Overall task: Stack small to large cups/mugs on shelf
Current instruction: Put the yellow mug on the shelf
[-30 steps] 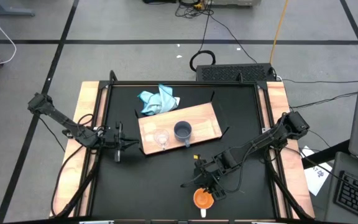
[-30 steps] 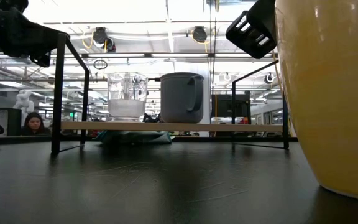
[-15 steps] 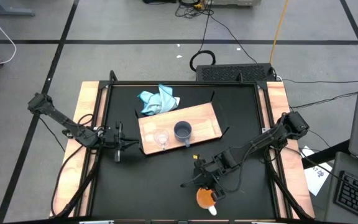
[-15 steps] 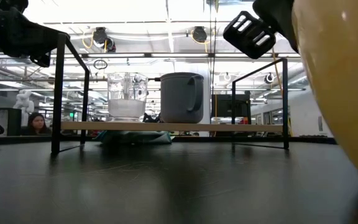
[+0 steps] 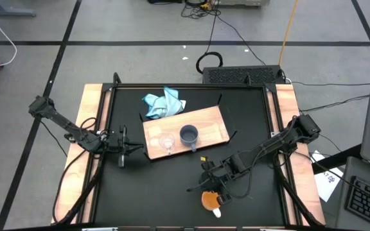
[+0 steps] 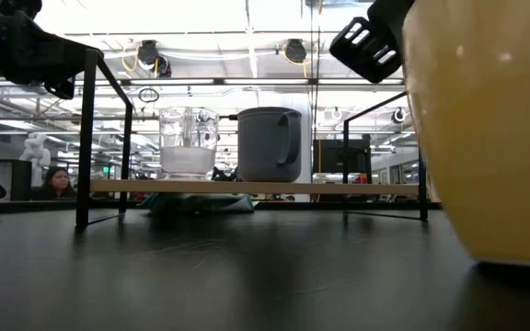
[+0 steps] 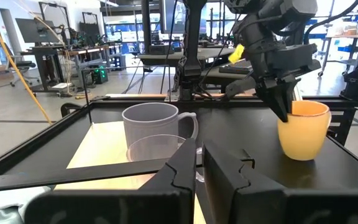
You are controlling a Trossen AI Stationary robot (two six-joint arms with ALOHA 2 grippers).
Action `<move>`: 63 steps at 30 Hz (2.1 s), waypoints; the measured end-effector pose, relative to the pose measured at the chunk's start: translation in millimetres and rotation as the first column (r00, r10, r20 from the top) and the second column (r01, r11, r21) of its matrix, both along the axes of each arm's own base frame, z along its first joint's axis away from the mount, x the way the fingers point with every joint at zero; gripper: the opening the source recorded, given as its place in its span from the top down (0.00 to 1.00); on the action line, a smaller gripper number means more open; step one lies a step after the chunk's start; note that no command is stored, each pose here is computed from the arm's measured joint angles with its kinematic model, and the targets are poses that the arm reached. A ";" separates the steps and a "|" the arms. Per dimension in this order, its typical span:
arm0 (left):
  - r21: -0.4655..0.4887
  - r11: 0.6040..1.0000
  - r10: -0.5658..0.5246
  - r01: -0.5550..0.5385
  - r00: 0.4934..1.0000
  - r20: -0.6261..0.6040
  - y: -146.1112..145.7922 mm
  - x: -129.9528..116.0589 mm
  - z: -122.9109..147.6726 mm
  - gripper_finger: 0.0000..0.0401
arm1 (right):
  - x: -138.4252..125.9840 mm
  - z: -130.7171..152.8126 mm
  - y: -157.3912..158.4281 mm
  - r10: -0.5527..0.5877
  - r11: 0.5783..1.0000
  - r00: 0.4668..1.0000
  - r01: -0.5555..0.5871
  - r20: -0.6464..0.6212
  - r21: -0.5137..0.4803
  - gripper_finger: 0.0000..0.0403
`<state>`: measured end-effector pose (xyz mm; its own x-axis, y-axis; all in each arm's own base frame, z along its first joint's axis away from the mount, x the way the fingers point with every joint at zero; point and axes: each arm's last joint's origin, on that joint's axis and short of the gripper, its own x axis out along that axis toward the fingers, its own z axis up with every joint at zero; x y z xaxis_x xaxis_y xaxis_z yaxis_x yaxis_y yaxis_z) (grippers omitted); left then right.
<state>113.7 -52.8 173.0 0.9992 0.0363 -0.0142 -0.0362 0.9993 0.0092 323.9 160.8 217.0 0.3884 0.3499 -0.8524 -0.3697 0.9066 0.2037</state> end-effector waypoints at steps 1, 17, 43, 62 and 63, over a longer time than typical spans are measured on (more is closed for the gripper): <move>0.000 1.000 0.000 0.000 1.000 0.000 0.0 0.0 0.0 0.92 | -1.4 2.4 -1.2 -0.008 1.000 1.000 0.008 0.005 -0.015 0.99; 0.006 1.000 0.000 0.000 1.000 -0.001 0.0 0.0 -0.1 0.92 | -25.6 50.5 -10.3 -0.039 0.992 0.983 0.059 0.178 -0.111 0.99; 0.024 1.000 0.000 0.000 1.000 -0.002 0.0 0.0 -0.1 0.92 | -64.3 96.9 -68.5 -0.229 0.961 0.962 0.248 0.147 -0.121 0.99; 0.030 1.000 0.000 0.000 1.000 -0.002 0.0 0.0 -0.1 0.92 | -57.0 93.0 -118.8 -0.283 0.953 0.958 0.287 0.052 -0.096 0.99; 0.030 1.000 0.000 0.000 1.000 -0.002 0.0 0.0 -0.1 0.92 | -57.0 93.0 -118.8 -0.283 0.953 0.958 0.287 0.052 -0.096 0.99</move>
